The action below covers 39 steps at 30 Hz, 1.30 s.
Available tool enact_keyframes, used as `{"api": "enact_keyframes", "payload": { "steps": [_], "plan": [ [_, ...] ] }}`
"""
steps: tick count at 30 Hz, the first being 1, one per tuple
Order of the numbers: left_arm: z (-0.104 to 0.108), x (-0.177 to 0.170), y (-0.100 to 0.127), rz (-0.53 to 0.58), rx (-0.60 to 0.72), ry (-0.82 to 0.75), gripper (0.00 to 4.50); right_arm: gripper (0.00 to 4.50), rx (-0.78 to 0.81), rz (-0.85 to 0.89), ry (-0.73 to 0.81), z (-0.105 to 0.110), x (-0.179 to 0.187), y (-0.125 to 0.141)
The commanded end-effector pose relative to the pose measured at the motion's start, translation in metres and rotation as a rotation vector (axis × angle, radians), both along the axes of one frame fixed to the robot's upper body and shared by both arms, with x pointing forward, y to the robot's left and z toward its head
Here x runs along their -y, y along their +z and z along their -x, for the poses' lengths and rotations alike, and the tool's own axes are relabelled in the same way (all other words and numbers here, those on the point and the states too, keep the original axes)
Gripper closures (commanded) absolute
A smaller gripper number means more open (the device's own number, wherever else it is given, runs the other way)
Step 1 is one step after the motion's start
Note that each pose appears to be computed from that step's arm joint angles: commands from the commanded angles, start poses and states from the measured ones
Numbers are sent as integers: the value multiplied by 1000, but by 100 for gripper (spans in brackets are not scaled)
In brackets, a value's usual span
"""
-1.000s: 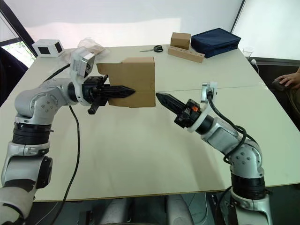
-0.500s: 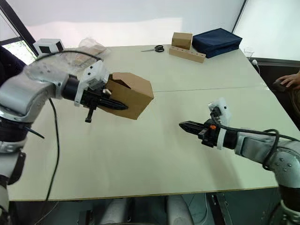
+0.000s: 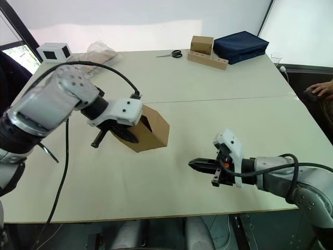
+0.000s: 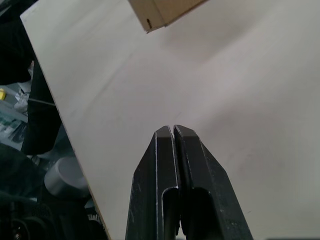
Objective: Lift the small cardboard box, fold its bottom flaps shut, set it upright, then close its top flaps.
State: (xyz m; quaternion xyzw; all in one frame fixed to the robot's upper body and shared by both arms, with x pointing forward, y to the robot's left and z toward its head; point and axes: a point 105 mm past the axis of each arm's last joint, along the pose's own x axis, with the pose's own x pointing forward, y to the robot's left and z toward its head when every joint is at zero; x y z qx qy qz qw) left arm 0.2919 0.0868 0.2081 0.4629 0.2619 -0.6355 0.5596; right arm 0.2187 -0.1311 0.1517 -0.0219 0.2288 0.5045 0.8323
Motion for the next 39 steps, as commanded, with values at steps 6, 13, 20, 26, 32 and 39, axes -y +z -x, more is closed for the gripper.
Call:
{"api": "enact_keyframes", "payload": {
  "steps": [6, 13, 20, 26, 32, 39],
  "plan": [
    [-19, 11, -11, -154, 135, 31, 450, 446, 43, 9, 11, 3, -5, 2],
    [-15, 19, -9, -208, 73, 87, 450, 446, 45, 8, -4, -4, -7, -8],
    [3, 27, -4, -202, -10, 105, 450, 446, 58, -9, -16, -8, -10, -12],
    [18, 31, -11, -219, -20, 70, 450, 446, 61, -10, -24, -8, -10, -13],
    [23, 32, -23, -230, -25, 96, 450, 446, 61, -4, -48, -6, -9, -17],
    [19, 39, -21, -209, -21, 135, 334, 450, 70, -3, -65, -11, -7, -18]
  ]
}}
